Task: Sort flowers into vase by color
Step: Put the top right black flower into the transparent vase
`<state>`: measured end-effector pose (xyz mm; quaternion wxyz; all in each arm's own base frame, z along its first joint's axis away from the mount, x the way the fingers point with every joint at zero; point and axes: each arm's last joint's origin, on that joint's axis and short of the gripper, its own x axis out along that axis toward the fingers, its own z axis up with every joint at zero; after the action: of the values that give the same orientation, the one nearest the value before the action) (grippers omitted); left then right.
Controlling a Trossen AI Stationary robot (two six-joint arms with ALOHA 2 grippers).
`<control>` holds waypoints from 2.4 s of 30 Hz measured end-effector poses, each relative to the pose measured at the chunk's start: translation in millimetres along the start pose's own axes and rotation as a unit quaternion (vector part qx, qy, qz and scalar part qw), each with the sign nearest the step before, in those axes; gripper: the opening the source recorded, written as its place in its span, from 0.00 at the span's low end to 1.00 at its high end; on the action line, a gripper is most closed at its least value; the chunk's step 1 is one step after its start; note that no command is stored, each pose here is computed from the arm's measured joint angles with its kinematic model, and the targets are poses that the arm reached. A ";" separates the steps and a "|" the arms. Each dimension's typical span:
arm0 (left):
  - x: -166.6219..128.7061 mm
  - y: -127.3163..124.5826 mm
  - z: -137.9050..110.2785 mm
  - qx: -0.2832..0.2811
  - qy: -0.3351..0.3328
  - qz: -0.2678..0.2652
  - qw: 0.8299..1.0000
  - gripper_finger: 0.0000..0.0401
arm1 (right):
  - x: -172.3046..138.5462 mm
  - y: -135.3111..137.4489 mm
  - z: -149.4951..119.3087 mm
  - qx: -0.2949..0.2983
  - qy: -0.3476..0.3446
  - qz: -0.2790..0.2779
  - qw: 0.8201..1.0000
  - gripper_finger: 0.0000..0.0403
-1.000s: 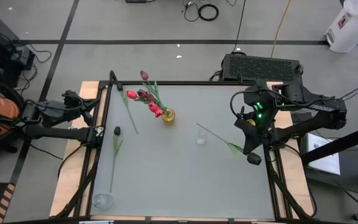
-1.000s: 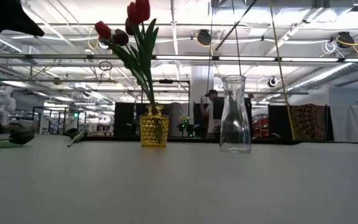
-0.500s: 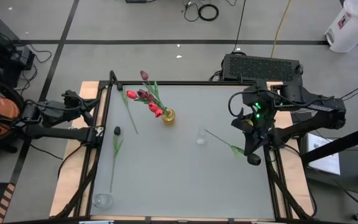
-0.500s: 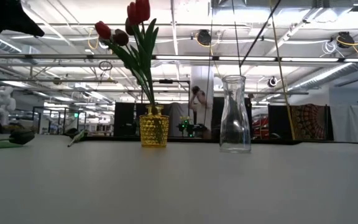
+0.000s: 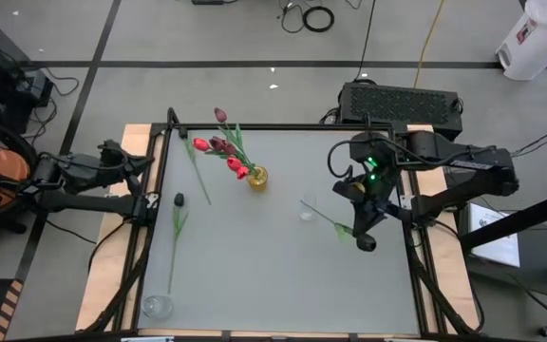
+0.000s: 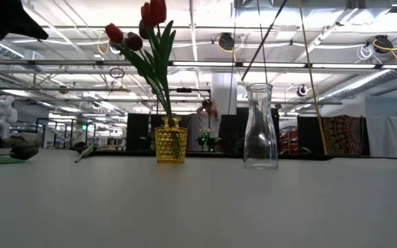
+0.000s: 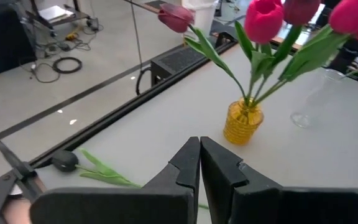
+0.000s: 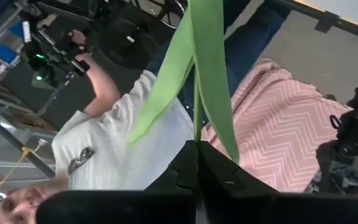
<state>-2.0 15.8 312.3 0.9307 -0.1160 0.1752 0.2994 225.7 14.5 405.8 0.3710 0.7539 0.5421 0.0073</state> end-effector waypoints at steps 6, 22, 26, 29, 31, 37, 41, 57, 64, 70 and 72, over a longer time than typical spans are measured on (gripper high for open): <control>0.0 -0.7 -0.3 0.000 0.005 -0.012 1.000 0.05 | -6.2 -0.7 -0.4 0.006 -0.004 0.011 1.000 0.00; 0.0 -0.7 -0.3 0.000 0.005 -0.011 1.000 0.05 | -20.1 -14.7 -12.7 0.041 -0.011 0.012 0.999 0.00; 0.0 -0.7 -0.3 0.000 0.005 -0.011 1.000 0.05 | -20.9 -14.8 -12.0 0.044 -0.013 0.014 0.999 0.00; 0.0 -0.6 -0.3 0.000 0.005 -0.011 1.000 0.05 | -22.5 -14.5 -11.0 0.045 -0.015 0.017 0.999 0.00; 0.0 -0.6 -0.3 0.000 0.005 -0.011 1.000 0.05 | -23.6 -14.2 -10.1 0.047 -0.018 0.020 0.999 0.00; 0.0 -0.6 -0.3 0.000 0.005 -0.011 1.000 0.05 | -25.3 -13.2 -7.3 0.052 -0.023 0.024 0.998 0.00; 0.0 -0.6 -0.3 0.000 0.005 -0.011 1.000 0.05 | -23.6 -11.6 -4.5 0.057 -0.021 0.022 0.998 0.00; 0.0 -0.6 -0.3 0.013 0.004 -0.010 1.000 0.05 | -19.4 -3.7 1.3 0.046 -0.008 0.027 0.999 0.00; 0.0 -0.6 -0.3 0.013 0.005 -0.011 1.000 0.05 | -19.3 -3.8 1.4 0.047 -0.008 0.026 0.999 0.00; 0.0 -0.6 -0.3 0.013 0.005 -0.011 1.000 0.05 | -19.3 -3.9 1.4 0.047 -0.008 0.026 0.999 0.00; 0.0 -0.7 -0.3 0.013 0.005 -0.011 1.000 0.05 | -19.4 -4.0 1.2 0.047 -0.007 0.026 0.999 0.00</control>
<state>-1.7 15.2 312.1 0.9346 -0.1070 0.1822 0.2861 215.0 -1.6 410.3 0.3389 0.7844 0.5193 -0.0142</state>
